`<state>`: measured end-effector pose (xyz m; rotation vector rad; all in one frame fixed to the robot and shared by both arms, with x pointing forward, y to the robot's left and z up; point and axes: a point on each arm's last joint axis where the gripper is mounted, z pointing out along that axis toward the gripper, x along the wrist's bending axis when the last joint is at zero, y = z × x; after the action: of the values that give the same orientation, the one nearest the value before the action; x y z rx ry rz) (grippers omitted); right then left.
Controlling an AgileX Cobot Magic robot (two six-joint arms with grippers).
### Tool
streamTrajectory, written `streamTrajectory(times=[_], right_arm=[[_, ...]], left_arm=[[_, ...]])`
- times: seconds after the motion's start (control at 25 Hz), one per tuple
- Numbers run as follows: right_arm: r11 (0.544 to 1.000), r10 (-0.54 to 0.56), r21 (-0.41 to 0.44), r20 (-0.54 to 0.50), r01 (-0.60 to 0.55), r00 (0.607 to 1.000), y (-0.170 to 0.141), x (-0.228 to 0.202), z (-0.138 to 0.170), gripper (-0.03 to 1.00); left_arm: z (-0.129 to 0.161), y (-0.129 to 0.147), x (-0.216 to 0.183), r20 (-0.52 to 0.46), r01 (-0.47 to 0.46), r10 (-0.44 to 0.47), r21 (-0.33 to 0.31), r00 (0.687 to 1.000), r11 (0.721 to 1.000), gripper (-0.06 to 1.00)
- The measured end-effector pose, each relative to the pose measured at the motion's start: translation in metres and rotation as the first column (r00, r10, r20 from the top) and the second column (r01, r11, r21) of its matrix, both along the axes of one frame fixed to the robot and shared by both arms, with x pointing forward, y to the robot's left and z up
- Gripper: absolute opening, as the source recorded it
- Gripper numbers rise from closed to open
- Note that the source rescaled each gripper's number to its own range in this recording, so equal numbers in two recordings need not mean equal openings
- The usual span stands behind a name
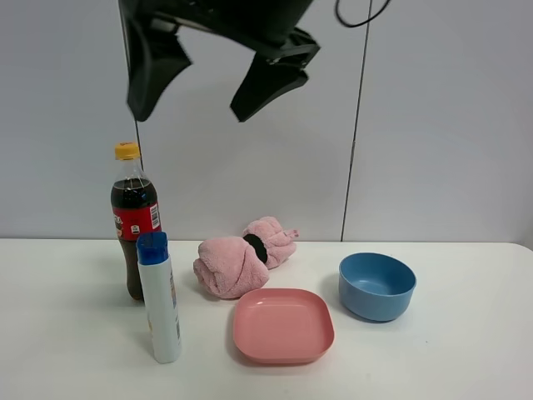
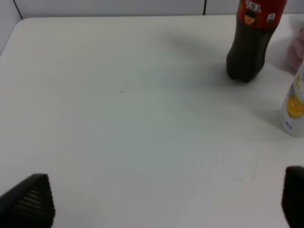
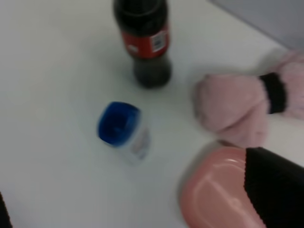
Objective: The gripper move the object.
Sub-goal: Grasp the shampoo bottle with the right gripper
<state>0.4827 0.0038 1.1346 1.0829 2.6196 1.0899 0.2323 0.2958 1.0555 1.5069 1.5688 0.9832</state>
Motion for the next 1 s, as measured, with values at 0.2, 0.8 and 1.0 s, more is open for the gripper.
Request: streamTrajectory(times=[0.2, 0.8, 1.0], right_arm=[[0.998, -0.053, -0.043, -0.065, 0.051, 0.996, 0.042, 0.006, -0.016, 1.00], [0.957, -0.245, -0.184, -0.097, 0.225, 0.965, 0.077, 0.030, -0.084, 1.00], [0.957, -0.243, -0.187, -0.102, 0.221, 0.965, 0.083, 0.034, -0.098, 1.00]], left_arm=[[0.000, 0.000, 0.000, 0.000, 0.000, 0.000, 0.000, 1.000, 1.000, 1.00], [0.000, 0.000, 0.000, 0.000, 0.000, 0.000, 0.000, 1.000, 1.000, 1.00], [0.000, 0.000, 0.000, 0.000, 0.000, 0.000, 0.000, 1.000, 1.000, 1.00]])
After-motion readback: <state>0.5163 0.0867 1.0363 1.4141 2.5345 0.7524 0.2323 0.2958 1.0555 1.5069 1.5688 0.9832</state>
